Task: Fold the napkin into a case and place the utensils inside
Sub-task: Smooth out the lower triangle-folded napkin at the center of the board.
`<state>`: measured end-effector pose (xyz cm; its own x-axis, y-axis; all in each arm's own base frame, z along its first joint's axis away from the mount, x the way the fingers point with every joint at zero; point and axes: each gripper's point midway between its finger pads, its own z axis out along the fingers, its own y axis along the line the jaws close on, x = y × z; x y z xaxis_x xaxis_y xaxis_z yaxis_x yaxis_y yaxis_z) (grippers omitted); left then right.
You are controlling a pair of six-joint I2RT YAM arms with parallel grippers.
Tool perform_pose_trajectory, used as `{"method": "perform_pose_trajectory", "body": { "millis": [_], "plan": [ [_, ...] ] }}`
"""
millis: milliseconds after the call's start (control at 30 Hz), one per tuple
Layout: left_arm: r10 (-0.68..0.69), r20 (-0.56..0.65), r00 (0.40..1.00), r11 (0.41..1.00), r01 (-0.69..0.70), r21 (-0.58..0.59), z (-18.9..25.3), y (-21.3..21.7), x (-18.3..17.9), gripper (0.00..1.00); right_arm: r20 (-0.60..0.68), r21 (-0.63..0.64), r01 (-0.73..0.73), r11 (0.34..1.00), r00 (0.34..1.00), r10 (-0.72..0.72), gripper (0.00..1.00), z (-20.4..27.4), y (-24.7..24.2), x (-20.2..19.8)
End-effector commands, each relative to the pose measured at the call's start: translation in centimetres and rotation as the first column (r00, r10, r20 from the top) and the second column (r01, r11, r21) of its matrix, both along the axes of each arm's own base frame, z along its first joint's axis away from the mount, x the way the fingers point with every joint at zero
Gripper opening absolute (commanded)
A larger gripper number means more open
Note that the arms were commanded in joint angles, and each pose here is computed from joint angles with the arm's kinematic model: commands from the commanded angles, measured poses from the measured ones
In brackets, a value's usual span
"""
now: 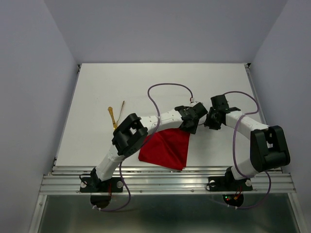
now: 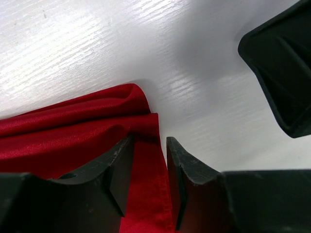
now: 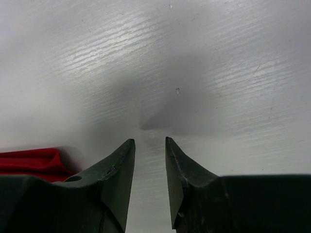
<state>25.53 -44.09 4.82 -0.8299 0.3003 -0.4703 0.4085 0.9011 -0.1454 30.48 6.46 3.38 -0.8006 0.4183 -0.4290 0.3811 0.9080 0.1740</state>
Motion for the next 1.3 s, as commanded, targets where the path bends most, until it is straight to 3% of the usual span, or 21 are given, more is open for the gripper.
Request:
{"method": "perform_pose_trajectory", "body": {
  "millis": [0,333,500,733,1267],
  "plan": [
    [0.014,0.037,0.999,1.000,-0.014,-0.003,1.4,-0.6,0.6,0.43,0.040,0.007,-0.008,1.000,0.999,0.007,0.37,1.1,-0.1,0.3],
    [0.039,0.045,0.998,0.999,-0.040,0.009,0.7,-0.7,1.1,0.26,0.044,0.012,-0.017,1.000,0.999,0.016,0.37,1.2,0.0,0.2],
    [0.045,0.036,0.998,0.999,-0.044,-0.022,1.4,-0.9,1.0,0.00,0.051,0.074,-0.082,0.994,0.996,0.079,0.37,1.4,1.4,0.0],
    [0.087,0.054,0.995,0.994,-0.083,-0.068,3.5,0.4,2.0,0.00,0.102,0.265,-0.179,0.947,0.982,0.157,0.37,1.5,5.0,-1.2],
    [0.122,0.023,0.992,0.990,-0.120,-0.081,3.8,2.4,1.5,0.00,0.152,0.416,-0.239,0.877,0.970,0.192,0.41,1.2,8.7,0.3]
  ]
}}
